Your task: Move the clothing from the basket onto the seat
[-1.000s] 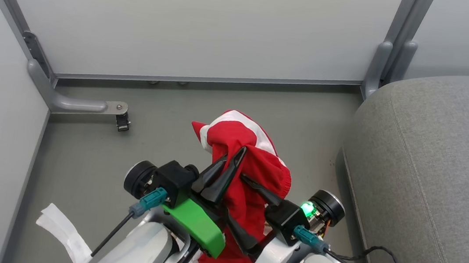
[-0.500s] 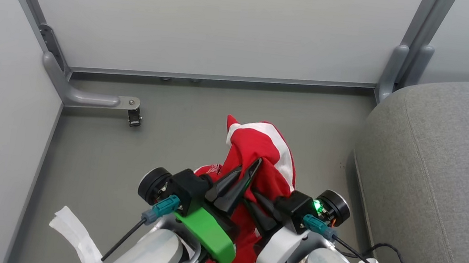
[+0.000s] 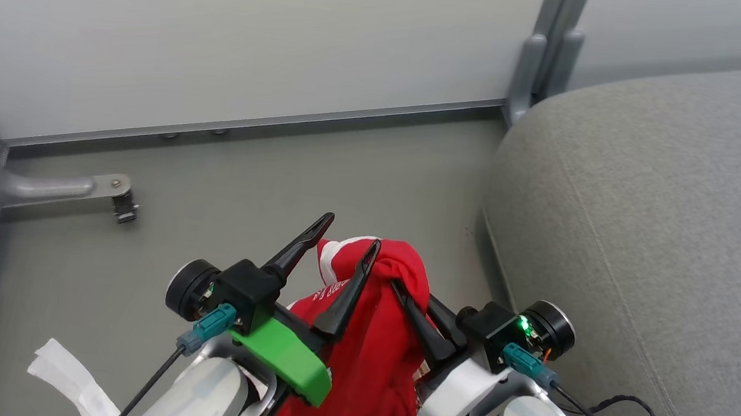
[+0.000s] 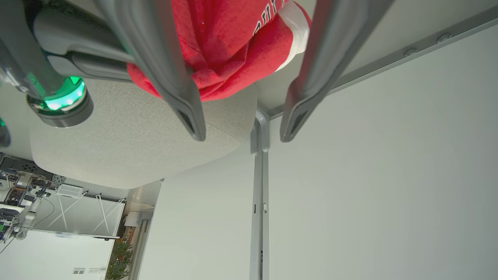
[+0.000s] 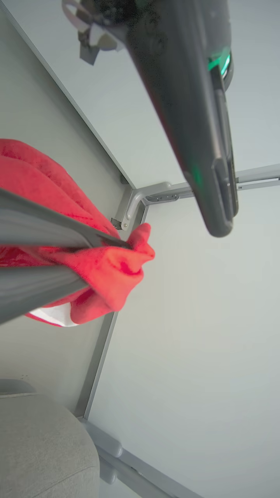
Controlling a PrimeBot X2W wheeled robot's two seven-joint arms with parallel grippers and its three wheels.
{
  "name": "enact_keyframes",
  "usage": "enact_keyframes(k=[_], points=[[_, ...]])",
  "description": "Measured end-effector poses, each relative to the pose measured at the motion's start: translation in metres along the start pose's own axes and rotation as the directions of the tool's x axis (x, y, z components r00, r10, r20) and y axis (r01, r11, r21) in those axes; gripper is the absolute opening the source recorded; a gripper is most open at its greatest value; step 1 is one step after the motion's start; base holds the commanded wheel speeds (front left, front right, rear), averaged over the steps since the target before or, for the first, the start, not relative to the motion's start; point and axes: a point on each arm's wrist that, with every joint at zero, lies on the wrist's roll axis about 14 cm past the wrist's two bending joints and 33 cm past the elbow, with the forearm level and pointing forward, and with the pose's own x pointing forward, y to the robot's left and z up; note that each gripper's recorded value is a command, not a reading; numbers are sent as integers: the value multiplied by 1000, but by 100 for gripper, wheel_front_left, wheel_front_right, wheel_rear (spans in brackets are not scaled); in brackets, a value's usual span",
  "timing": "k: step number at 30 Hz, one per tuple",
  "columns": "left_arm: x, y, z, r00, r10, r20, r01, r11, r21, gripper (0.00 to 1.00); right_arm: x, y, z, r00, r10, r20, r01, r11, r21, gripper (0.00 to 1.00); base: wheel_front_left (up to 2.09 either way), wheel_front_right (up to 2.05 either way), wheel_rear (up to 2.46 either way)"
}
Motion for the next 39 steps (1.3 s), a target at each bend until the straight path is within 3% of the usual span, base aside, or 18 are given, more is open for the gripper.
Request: enact_keyframes(k=[9, 18, 24, 30, 33, 37, 39], points=[[36, -48, -20, 982, -189, -32, 188, 982, -27, 100, -49, -55, 11, 975, -219, 23, 220, 975, -39, 0, 0, 0, 0], [58, -104, -47, 918, -391, -65, 384, 919, -92, 100, -105, -118, 29, 886, -458, 66, 463, 880, -106, 0, 0, 0, 0], [62, -91, -75, 905, -410, -111, 397, 910, -121, 100, -102, -169, 68, 846, -512, 148, 533, 807, -253, 0, 0, 0, 0], [61, -78, -99, 889, -436, -137, 414, 895, -165, 100, -95, -238, 101, 801, -564, 200, 590, 689, -421, 0, 0, 0, 0], [62, -61, -108, 897, -417, -146, 391, 903, -178, 100, -84, -267, 108, 795, -573, 197, 586, 645, -490, 0, 0, 0, 0], [59, -35, -118, 908, -387, -159, 359, 916, -178, 100, -62, -305, 113, 774, -599, 205, 606, 609, -511, 0, 0, 0, 0], [59, -19, -123, 922, -352, -161, 322, 928, -184, 100, -56, -329, 111, 742, -638, 205, 641, 586, -496, 0, 0, 0, 0]])
